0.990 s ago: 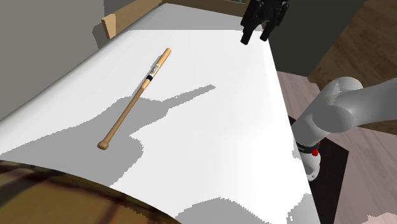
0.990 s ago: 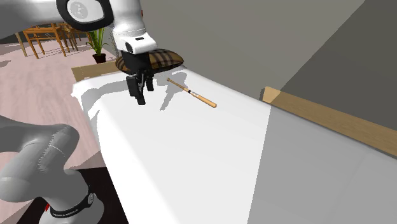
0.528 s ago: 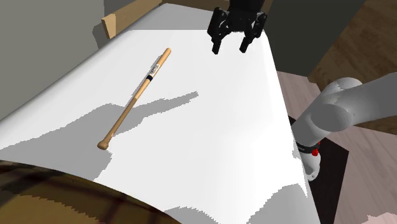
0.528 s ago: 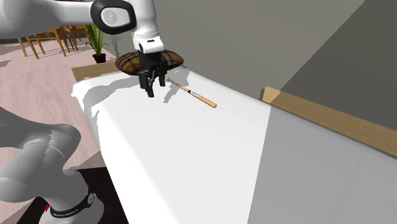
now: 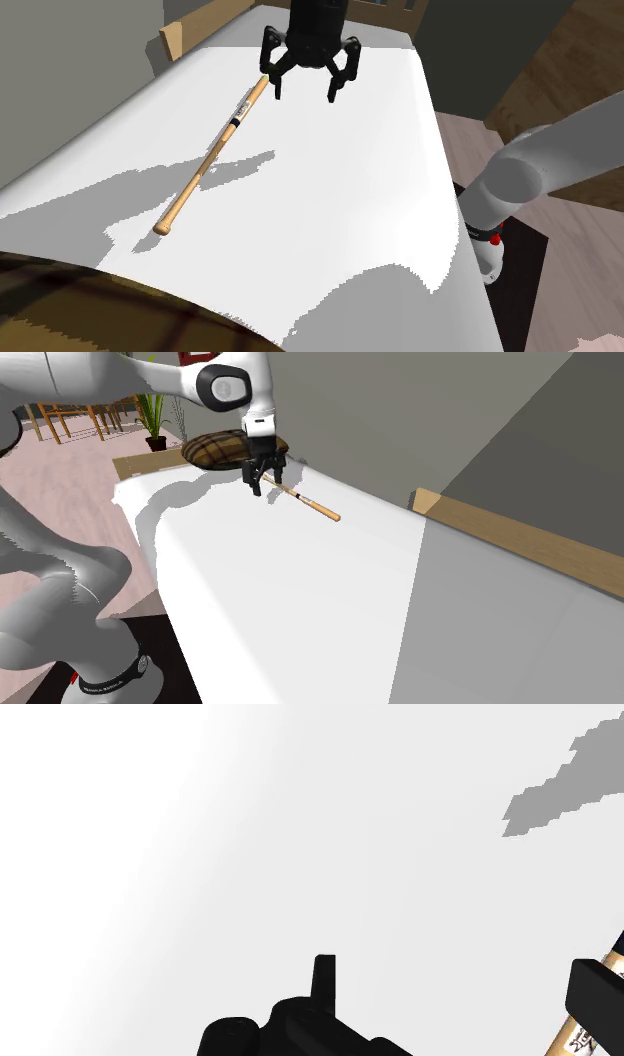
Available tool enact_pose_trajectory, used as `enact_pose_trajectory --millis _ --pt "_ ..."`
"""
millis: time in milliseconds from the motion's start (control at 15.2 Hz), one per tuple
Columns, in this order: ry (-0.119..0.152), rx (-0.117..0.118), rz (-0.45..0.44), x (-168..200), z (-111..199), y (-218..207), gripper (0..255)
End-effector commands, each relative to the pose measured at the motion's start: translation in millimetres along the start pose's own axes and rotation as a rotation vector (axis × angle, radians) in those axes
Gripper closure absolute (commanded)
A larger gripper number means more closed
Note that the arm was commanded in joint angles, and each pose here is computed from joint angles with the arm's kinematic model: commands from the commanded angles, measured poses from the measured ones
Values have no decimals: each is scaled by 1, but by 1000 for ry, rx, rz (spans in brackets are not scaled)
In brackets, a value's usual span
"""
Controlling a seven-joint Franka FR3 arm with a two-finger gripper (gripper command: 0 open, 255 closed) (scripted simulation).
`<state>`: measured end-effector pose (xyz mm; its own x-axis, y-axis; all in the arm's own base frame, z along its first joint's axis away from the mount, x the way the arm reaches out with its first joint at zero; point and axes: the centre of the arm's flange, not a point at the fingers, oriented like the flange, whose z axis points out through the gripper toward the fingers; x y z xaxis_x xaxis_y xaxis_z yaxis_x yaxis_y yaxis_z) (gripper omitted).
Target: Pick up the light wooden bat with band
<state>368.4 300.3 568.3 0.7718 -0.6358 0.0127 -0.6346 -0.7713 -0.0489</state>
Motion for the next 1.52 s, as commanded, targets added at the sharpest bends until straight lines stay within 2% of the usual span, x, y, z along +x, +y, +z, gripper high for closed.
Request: enact_pose_trajectory --millis 0,528,1056,1188,1254,1452 --pt "-2 -3 72 -4 5 -25 0" --pt "-3 -21 332 10 34 -128 0" --pt "-3 -21 340 11 75 -130 0" --pt "-3 -21 340 11 75 -130 0" --pt "-3 -22 340 11 75 -130 255" --pt "-3 -22 340 11 75 -130 255"
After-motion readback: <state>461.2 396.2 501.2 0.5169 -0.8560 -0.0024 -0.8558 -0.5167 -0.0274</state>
